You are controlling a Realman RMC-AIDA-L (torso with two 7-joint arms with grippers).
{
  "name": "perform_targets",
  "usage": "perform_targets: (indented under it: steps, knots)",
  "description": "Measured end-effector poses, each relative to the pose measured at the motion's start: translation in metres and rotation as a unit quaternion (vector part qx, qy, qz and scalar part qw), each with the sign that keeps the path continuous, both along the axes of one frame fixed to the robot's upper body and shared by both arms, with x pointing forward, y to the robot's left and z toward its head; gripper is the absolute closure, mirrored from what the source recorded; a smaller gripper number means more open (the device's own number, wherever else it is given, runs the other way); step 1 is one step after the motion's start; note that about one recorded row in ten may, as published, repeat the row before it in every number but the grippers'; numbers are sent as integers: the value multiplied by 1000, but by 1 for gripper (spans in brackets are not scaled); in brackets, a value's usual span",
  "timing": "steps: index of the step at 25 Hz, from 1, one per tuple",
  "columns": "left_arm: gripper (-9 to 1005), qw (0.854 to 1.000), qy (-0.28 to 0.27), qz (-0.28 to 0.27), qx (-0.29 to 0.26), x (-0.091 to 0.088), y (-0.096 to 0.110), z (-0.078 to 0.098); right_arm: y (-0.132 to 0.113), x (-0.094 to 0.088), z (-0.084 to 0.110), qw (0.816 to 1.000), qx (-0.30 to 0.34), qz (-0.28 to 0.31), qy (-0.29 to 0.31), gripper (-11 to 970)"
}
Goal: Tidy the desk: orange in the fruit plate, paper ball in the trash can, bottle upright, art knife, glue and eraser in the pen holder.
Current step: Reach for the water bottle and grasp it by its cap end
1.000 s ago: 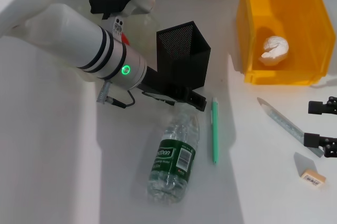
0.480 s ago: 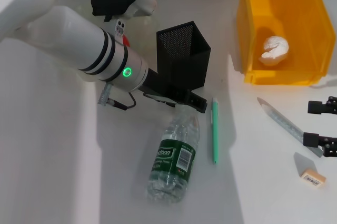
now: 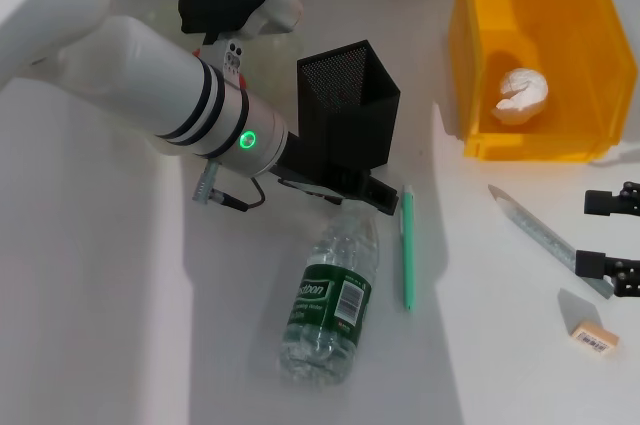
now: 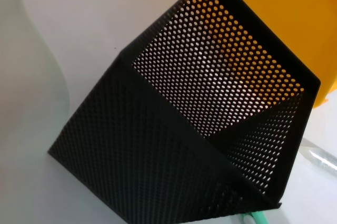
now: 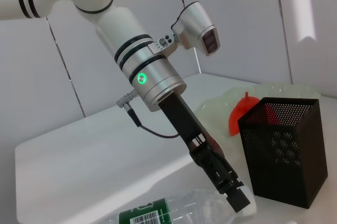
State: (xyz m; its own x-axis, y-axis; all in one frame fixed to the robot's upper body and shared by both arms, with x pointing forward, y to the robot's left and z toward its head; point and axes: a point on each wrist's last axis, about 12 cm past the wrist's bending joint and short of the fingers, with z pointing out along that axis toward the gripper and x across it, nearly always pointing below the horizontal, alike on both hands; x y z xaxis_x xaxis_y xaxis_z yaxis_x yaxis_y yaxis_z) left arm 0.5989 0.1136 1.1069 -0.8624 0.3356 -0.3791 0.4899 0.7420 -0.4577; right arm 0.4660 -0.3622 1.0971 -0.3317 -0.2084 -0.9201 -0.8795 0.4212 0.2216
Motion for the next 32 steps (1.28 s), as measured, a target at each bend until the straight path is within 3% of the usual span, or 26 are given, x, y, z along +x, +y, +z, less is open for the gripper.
perform_targets:
  steps: [2,8,16,27,32]
  knots:
    - [194,1000,-1,1,-2,0,0,0,0,0,0,1000,0,0,0,158]
    - [404,1000,-4,2,-3,0,1,-2,0,0,0,1000,0,0,0,158]
    - [539,1000,-4,-4,-3,-2,0,-3,0,0,0,1000,0,0,1,158]
    - [542,998,-8,-15,-59,-9,7,-4,-1,-2,-1,1000,2,-4,2,158]
    - [633,996,-25,-10,-85,-15,21,-5,-2,-3,-1,1000,4,-8,2,158]
